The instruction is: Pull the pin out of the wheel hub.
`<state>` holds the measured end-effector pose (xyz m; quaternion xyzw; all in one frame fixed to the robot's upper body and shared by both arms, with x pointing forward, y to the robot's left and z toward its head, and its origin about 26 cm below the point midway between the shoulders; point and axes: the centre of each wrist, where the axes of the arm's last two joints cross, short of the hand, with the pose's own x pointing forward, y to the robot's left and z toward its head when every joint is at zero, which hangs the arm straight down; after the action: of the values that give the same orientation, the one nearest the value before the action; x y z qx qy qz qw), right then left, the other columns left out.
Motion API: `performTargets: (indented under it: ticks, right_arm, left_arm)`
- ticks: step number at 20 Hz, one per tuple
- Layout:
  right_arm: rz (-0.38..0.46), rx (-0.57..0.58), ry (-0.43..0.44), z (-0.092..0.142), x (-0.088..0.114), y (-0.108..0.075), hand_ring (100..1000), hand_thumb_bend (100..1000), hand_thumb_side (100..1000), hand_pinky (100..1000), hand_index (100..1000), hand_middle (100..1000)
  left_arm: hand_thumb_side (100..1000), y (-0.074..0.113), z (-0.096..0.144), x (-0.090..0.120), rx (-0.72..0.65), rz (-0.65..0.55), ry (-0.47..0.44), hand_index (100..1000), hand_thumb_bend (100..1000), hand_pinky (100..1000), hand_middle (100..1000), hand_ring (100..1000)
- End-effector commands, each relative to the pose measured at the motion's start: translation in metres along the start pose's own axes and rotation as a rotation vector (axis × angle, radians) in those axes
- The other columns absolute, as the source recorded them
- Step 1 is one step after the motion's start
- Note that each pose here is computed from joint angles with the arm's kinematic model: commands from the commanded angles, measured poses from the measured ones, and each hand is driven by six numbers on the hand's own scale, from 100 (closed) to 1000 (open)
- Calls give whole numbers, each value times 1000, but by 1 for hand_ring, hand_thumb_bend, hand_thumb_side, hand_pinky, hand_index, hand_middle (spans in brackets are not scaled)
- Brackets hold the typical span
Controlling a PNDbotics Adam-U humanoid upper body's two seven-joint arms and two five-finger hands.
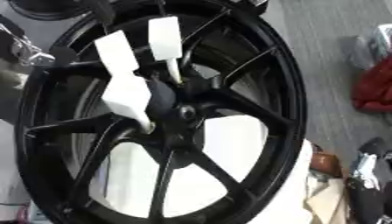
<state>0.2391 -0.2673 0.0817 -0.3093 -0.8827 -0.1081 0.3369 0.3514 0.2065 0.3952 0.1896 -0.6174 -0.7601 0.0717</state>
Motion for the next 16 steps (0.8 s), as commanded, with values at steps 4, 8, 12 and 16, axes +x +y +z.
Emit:
performTargets:
  ticks: [4,8,12,16]
  right_arm:
    - [-27,-6,-10,-3,4,3,900,100,570,520,832,854]
    - [-34,-3,-12,-4,5,4,900,100,570,519,832,854]
    - [-38,-4,-10,-4,5,5,900,100,571,519,832,854]
    - [-42,-1,-10,-5,5,5,900,100,572,519,832,854]
  left_arm:
    - [100,7,0,-2,-84,-88,-42,856,302,847,792,849]
    - [100,6,-2,-4,-82,-95,-40,855,311,848,796,850]
    - [100,5,-4,-4,-84,-103,-53,850,296,846,788,847]
    - [100,5,-7,-2,-85,-105,-77,842,293,842,785,844]
